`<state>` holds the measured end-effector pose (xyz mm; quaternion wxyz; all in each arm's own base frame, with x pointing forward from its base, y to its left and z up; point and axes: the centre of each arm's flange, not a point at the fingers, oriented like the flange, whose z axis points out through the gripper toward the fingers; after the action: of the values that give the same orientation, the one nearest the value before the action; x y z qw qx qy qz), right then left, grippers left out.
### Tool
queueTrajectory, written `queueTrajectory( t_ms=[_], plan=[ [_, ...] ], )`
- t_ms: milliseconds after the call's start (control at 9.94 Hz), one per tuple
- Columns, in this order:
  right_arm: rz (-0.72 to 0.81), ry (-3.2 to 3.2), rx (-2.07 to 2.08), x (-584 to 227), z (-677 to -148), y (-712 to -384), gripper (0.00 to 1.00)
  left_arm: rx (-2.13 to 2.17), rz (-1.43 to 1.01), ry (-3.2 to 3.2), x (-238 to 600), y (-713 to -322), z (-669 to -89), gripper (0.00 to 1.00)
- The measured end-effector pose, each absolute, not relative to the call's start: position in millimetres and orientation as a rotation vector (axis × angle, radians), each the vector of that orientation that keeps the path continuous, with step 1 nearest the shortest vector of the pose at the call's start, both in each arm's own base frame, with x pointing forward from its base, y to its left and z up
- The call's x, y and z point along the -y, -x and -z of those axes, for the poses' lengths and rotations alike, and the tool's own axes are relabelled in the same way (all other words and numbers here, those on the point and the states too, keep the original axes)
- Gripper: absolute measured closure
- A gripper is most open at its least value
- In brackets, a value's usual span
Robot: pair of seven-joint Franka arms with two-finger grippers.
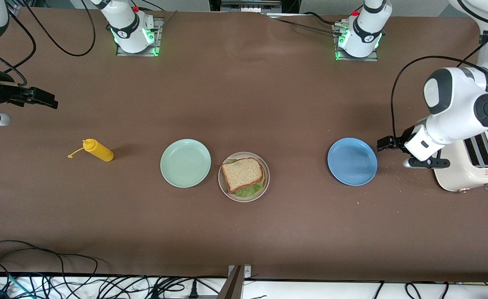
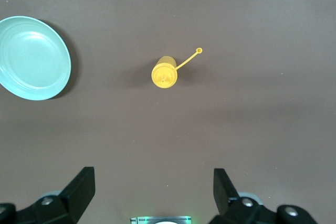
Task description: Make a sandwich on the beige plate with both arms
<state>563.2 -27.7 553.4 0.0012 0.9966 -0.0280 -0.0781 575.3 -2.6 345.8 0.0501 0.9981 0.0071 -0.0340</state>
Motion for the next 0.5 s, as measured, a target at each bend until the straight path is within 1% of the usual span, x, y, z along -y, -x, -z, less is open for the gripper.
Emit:
queueTrajectory(
  t_ms=[201, 302, 503],
  plan=[
    [0.245, -3.128, 0.089, 28, -553, -563, 0.0, -0.014, 0.149, -3.026, 4, -561, -361, 0.0],
    [0.245, -3.128, 0.09, 28, -553, -563, 0.0, 0.003, 0.183, -3.023, 5, -559, -378, 0.0],
    [0.245, -3.128, 0.091, 28, -553, -563, 0.0, 0.054, 0.215, -3.044, 5, -560, -430, 0.0]
  ],
)
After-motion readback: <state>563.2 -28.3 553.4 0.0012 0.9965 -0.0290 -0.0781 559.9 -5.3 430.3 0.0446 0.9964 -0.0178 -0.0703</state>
